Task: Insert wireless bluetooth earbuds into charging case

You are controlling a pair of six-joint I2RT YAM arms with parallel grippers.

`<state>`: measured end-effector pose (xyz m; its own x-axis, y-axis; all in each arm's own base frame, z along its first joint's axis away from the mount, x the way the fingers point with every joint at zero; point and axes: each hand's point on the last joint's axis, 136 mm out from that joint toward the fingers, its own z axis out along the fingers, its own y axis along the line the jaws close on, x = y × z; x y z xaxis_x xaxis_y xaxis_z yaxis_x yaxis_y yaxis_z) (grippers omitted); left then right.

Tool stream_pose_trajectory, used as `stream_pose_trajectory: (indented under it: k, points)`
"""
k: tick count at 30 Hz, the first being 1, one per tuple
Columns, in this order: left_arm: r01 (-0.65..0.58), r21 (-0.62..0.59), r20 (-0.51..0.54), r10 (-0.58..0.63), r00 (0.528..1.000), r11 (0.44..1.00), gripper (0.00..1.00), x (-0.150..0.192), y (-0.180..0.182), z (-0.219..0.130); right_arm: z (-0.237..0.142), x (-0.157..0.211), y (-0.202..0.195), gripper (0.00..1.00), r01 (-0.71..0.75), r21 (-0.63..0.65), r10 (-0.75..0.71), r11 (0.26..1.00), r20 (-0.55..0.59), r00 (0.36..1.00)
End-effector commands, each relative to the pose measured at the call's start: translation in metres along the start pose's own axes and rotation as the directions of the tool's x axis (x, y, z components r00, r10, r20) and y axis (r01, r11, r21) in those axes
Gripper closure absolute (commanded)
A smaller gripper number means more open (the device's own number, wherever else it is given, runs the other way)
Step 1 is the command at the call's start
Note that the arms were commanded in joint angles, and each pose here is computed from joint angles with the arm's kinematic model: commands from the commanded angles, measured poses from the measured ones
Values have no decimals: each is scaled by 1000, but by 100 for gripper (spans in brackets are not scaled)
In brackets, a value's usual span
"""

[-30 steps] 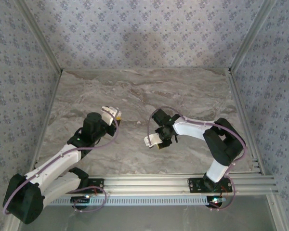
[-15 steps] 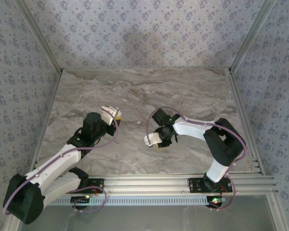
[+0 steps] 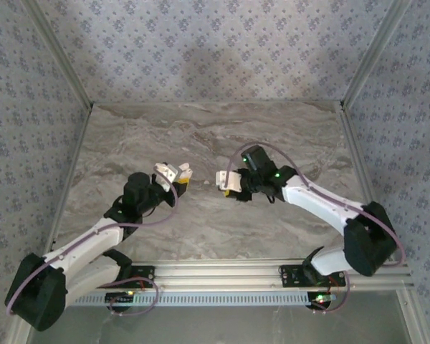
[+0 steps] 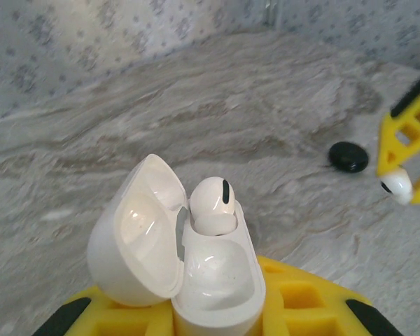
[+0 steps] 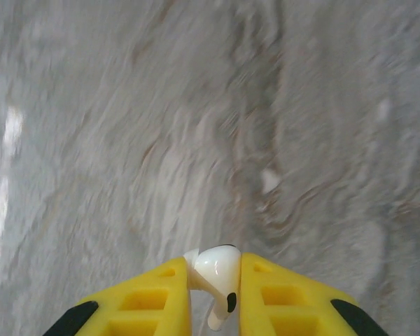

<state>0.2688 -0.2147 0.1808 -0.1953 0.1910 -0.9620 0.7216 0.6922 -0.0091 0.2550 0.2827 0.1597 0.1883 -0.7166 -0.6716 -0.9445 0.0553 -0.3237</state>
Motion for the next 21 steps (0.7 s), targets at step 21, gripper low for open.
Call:
stream_pose_trajectory:
  k: [21]
  points:
    - [-114, 277, 312, 23, 950, 954, 89, -99, -73, 46, -98, -104, -55, 79, -378, 53, 247, 924, 673, 697]
